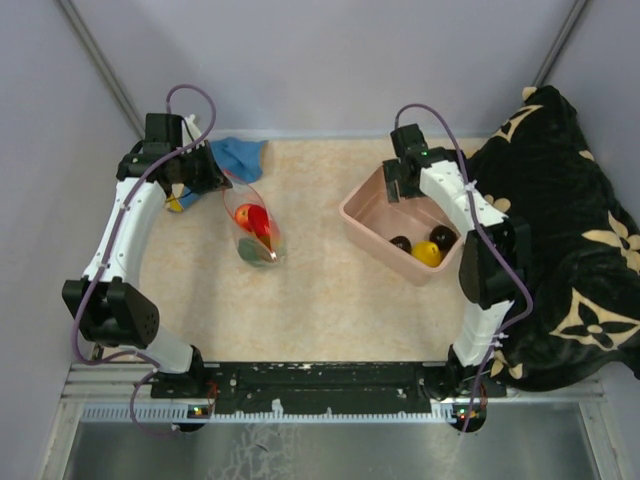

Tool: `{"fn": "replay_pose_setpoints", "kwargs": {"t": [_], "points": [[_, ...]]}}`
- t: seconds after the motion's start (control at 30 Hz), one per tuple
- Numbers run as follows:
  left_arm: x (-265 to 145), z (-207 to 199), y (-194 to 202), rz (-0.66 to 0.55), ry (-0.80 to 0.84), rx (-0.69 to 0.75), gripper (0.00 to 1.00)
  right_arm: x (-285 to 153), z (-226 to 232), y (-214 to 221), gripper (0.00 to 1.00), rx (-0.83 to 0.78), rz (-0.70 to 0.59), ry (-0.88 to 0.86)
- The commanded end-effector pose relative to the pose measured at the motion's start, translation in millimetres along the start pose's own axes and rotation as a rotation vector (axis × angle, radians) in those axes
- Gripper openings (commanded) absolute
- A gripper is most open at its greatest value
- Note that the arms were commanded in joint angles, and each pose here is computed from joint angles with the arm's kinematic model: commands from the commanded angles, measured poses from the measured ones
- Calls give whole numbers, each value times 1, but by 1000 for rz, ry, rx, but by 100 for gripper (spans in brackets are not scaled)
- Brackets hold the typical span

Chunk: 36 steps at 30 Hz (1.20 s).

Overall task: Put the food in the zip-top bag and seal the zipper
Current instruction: Move the bin to the center of the board.

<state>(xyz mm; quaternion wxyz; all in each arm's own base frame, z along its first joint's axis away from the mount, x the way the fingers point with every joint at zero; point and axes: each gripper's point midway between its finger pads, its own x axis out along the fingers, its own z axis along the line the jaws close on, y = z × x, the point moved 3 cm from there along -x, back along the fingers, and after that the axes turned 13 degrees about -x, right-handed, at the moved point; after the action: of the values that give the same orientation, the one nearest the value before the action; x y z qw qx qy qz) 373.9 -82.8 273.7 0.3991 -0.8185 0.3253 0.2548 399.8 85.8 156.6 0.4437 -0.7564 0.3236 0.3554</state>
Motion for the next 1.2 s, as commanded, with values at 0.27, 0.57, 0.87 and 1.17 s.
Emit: {"fn": "replay_pose_setpoints", "kwargs": {"t": [0.27, 0.57, 0.87, 1.17], "points": [[-8, -5, -2, -15, 34, 9, 0, -47, 86, -48, 79, -135, -210, -381], [-6, -4, -2, -12, 31, 11, 0, -82, 151, 43, 79, -403, -30, -645], [-2, -5, -2, -1, 44, 5, 0, -130, 135, 97, 79, -449, 54, -676], [2, -9, -2, 15, 69, 0, 0, -107, 93, 93, 81, -262, 124, -321]]}}
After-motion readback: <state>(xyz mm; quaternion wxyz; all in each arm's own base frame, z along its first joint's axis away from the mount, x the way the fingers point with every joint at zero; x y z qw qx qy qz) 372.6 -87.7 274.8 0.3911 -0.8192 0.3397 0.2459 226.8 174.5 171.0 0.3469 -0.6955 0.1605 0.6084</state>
